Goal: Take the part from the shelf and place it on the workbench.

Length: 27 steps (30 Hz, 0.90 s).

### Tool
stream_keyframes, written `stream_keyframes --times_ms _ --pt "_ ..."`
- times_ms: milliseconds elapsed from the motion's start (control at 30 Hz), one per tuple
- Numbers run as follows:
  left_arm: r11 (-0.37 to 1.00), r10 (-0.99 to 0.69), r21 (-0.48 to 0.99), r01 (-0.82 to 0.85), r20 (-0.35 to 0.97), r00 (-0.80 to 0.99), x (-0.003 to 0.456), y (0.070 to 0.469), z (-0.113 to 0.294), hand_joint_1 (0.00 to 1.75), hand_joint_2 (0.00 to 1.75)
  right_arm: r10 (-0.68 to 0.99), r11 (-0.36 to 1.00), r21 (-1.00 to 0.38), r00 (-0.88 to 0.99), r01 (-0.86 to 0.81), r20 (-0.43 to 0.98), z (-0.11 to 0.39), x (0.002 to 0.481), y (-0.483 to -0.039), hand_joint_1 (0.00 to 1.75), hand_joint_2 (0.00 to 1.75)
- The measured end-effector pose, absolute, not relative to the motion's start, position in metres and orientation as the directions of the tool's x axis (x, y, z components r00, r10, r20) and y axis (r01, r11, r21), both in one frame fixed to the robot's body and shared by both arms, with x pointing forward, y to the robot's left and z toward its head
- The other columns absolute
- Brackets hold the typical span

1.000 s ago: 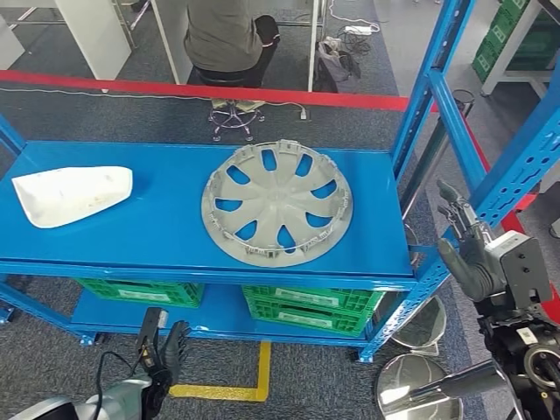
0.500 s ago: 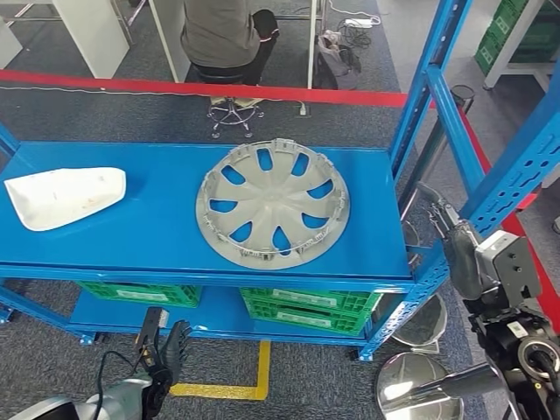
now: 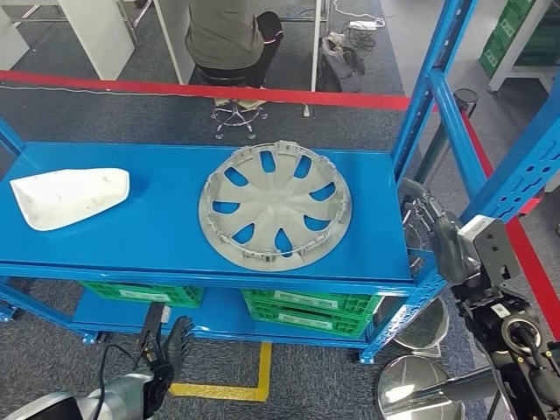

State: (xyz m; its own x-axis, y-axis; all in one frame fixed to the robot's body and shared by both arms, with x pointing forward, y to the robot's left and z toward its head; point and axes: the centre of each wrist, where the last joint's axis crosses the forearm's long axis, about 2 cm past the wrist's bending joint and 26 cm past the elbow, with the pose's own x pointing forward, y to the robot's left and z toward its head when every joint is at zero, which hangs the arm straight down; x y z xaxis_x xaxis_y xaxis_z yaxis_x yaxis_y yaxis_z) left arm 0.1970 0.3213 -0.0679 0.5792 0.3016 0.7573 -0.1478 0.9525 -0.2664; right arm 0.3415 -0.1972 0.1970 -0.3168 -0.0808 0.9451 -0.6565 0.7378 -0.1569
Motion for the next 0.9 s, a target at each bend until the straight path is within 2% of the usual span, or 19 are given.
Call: stream_keyframes --times_ms 400,900 --pt "0.953 0.301 -0.267 -0.146 0.758 0.578 0.199 0.319 -0.067 0.0 0.0 -0.075 0.712 -0.149 -0.285 -0.686 0.956 0.185 0.341 -0.184 0.0 0.0" --pt "0.954 0.297 -0.262 -0.146 0.755 0.585 0.196 0.32 -0.069 0.0 0.0 -0.011 0.712 -0.198 -0.293 -0.674 0.956 0.186 0.357 -0.188 0.0 0.0"
